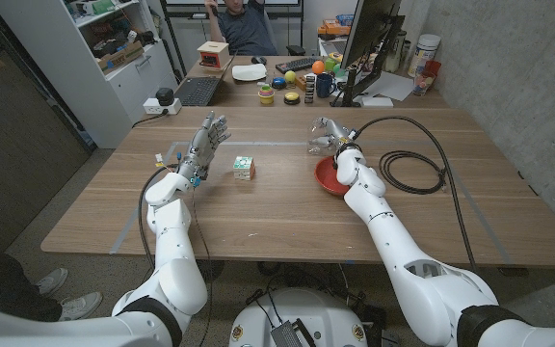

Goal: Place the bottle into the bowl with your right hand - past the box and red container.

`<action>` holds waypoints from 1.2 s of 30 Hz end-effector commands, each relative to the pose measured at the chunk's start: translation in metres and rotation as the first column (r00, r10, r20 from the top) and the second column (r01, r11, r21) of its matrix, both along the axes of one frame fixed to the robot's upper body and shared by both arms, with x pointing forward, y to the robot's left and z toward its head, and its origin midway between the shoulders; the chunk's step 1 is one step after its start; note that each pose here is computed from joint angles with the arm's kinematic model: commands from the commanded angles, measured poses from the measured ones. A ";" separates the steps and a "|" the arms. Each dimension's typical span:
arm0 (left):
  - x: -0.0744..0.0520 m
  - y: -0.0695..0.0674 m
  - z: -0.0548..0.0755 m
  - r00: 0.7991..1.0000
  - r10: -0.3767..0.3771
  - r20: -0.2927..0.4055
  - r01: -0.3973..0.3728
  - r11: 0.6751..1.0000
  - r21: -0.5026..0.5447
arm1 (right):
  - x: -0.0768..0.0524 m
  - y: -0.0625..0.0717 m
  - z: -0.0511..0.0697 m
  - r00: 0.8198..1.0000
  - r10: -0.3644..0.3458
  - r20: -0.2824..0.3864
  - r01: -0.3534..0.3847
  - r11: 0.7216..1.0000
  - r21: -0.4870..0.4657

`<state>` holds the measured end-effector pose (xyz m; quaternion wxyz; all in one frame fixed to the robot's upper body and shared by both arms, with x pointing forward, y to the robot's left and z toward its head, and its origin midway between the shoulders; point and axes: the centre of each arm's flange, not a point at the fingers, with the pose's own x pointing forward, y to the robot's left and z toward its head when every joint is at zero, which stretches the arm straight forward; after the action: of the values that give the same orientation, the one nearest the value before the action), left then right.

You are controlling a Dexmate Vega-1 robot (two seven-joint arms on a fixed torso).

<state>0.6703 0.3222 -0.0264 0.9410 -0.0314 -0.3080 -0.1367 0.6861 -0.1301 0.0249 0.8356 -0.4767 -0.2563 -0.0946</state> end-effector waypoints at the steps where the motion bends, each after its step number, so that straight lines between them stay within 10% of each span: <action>1: 0.000 0.000 0.000 1.000 0.008 0.002 -0.008 1.000 0.000 | -0.004 0.000 0.000 0.999 -0.001 0.040 0.001 1.000 -0.002; 36: 0.009 0.006 0.001 1.000 0.001 -0.002 -0.001 1.000 -0.007 | -0.011 -0.002 0.018 0.989 0.006 0.145 -0.009 1.000 0.021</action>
<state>0.6753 0.3266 -0.0254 0.9414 -0.0316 -0.3078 -0.1339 0.6780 -0.1287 0.0334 0.8260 -0.4568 -0.3069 -0.1217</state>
